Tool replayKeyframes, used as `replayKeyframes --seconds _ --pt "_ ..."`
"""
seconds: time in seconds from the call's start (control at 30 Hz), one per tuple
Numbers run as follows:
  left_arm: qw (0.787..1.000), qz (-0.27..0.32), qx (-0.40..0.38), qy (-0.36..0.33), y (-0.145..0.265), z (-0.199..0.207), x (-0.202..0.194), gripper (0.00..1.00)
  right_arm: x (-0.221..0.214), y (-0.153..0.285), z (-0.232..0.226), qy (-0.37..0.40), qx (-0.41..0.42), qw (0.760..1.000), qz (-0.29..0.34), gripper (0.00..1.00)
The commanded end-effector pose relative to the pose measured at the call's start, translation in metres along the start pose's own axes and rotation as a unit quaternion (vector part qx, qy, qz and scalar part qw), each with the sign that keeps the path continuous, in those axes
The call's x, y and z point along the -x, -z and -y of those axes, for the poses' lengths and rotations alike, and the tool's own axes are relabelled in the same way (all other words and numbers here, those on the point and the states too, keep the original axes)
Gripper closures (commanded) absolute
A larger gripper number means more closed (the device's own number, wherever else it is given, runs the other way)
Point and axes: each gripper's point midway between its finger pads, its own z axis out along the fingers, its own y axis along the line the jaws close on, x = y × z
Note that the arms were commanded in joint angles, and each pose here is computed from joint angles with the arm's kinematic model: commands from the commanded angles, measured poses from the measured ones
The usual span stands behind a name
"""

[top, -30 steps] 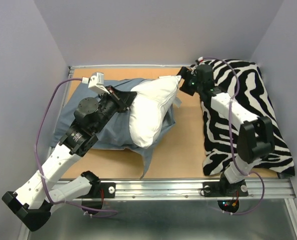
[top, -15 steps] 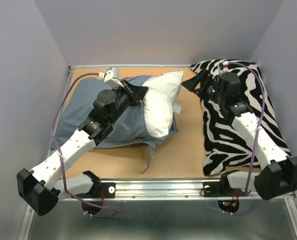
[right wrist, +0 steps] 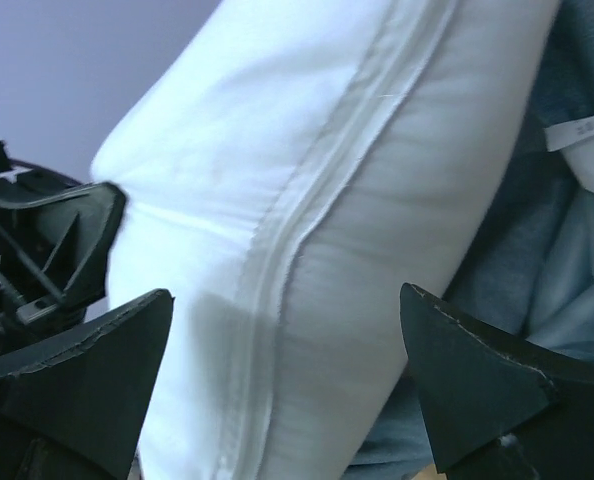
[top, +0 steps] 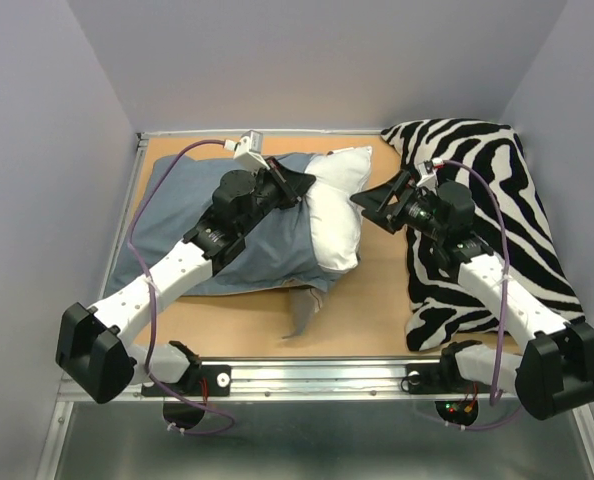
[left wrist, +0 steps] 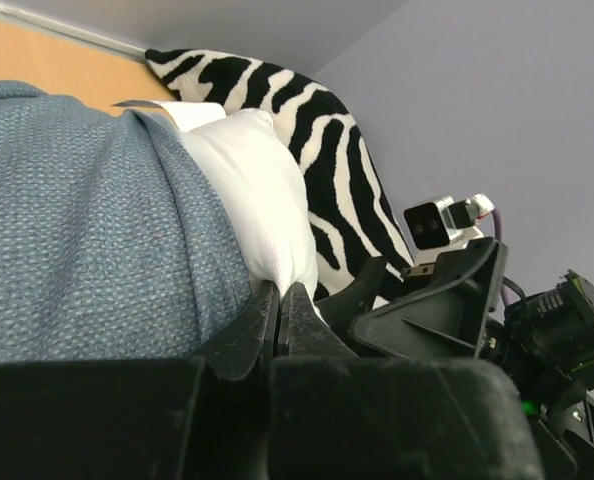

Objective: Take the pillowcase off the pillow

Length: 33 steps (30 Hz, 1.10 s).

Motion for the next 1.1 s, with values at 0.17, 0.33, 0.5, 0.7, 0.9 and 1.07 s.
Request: replayKeyframes --seconds 0.17,0.33,0.5,0.7,0.9,1.07 --pt "0.990 0.058 -0.129 0.016 -0.003 0.086 0.044 1.00 -0.016 0.001 -0.044 0.007 0.115 0.993 -0.018 0.00" --pt "0.990 0.044 -0.134 0.014 -0.012 0.093 0.032 1.00 -0.030 -0.016 -0.025 0.029 0.061 0.997 -0.038 0.00" --pt "0.991 0.041 -0.125 0.013 -0.017 0.089 0.027 1.00 -0.024 -0.013 0.023 0.072 -0.066 0.995 -0.013 0.00" --pt "0.991 0.043 -0.126 0.009 -0.019 0.092 0.029 1.00 -0.023 -0.001 0.067 0.105 -0.165 0.981 -0.006 0.00" --pt "0.991 0.046 -0.123 0.009 -0.017 0.091 0.030 1.00 -0.027 0.003 0.092 0.106 -0.210 0.972 -0.011 0.00" --pt "0.991 0.034 -0.129 0.014 -0.019 0.095 0.022 1.00 -0.042 -0.013 0.075 0.063 -0.137 0.988 -0.037 0.00"
